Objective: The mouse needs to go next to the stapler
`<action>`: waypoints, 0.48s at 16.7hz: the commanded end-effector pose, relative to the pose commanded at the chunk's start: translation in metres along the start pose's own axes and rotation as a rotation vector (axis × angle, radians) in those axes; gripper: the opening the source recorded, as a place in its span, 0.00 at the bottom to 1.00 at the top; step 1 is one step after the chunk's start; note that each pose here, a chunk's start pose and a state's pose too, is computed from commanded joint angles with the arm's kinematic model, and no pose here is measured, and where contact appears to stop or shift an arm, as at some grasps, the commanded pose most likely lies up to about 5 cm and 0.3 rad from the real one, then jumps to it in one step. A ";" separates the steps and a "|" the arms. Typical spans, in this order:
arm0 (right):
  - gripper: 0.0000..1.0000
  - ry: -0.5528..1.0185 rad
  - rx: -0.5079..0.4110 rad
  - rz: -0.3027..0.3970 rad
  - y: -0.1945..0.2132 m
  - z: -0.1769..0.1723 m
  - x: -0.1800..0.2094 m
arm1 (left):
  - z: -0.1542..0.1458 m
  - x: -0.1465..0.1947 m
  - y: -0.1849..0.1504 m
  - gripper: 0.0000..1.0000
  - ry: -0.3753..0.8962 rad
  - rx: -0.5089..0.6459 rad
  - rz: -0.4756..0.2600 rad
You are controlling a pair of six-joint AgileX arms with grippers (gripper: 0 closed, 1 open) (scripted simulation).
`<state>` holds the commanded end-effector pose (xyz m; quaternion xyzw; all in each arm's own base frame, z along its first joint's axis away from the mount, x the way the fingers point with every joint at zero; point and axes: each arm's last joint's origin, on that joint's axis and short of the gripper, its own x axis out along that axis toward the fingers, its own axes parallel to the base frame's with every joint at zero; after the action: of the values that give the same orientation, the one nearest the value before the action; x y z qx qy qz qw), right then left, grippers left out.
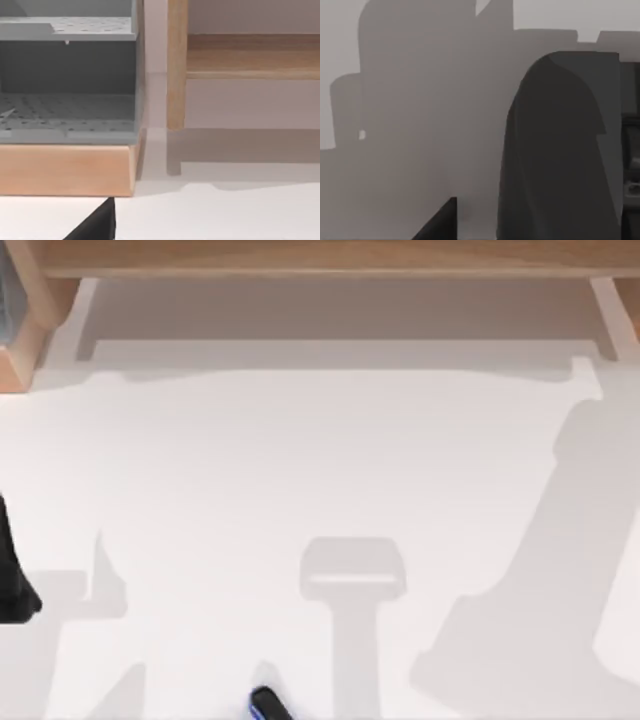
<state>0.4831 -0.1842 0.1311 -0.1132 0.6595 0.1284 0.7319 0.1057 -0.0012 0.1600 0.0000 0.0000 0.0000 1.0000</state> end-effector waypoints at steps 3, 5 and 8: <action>0.47 0.000 0.000 0.000 0.000 0.000 0.000 | 0.000 0.000 0.000 1.00 0.000 0.000 0.000; 0.32 0.000 0.000 0.000 0.000 0.000 0.000 | 0.000 0.000 0.000 1.00 0.000 0.000 0.000; 0.10 0.000 0.000 0.000 0.000 0.000 0.000 | 0.000 0.000 0.000 1.00 0.000 0.000 0.000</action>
<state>0.4831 -0.1842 0.1311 -0.1132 0.6595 0.1284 0.7319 0.1057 -0.0012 0.1600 0.0000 0.0000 0.0000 1.0000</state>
